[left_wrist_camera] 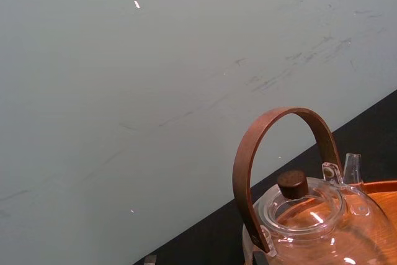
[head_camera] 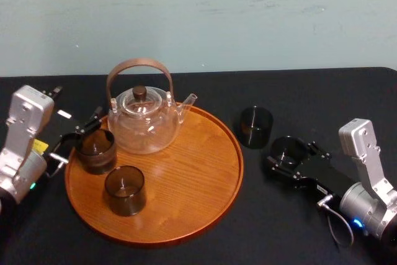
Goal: Pick up the glass from the table and place it on the tray.
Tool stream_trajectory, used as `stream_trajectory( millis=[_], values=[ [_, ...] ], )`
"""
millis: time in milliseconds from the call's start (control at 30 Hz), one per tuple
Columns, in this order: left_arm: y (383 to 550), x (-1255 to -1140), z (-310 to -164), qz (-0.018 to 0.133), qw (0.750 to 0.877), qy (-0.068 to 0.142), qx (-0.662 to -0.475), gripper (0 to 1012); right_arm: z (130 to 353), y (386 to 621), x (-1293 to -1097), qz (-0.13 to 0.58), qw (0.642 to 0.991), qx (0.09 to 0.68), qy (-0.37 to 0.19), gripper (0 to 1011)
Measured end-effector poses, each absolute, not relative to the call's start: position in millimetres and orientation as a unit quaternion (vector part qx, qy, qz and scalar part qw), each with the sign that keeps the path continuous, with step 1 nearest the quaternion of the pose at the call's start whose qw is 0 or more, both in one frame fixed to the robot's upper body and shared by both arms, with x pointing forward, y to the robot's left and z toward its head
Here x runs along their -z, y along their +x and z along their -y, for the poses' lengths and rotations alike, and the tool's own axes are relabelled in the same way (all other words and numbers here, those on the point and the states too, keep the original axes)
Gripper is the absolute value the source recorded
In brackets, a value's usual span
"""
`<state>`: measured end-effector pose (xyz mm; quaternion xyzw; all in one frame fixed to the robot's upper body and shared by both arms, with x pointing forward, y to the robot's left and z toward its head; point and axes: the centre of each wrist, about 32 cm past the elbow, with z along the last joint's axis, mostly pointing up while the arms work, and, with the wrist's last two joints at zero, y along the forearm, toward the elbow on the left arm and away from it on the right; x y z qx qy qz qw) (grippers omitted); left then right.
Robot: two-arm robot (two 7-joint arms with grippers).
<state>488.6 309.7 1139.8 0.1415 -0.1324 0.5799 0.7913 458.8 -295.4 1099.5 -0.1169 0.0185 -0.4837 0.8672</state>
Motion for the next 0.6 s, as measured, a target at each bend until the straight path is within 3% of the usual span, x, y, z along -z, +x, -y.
stream_trajectory(
  millis=[333, 600],
  values=[
    [488.6, -1139.8, -309.6, 0.132, 0.791, 0.141, -0.580, 1001, 290.9, 455.3, -1111.2, 0.010, 0.881, 0.463, -0.099, 906],
    [488.6, -1139.8, -309.7, 0.132, 0.791, 0.141, -0.580, 1001, 275.1, 444.6, -1124.7, 0.034, 0.898, 0.430, -0.088, 906]
  ],
)
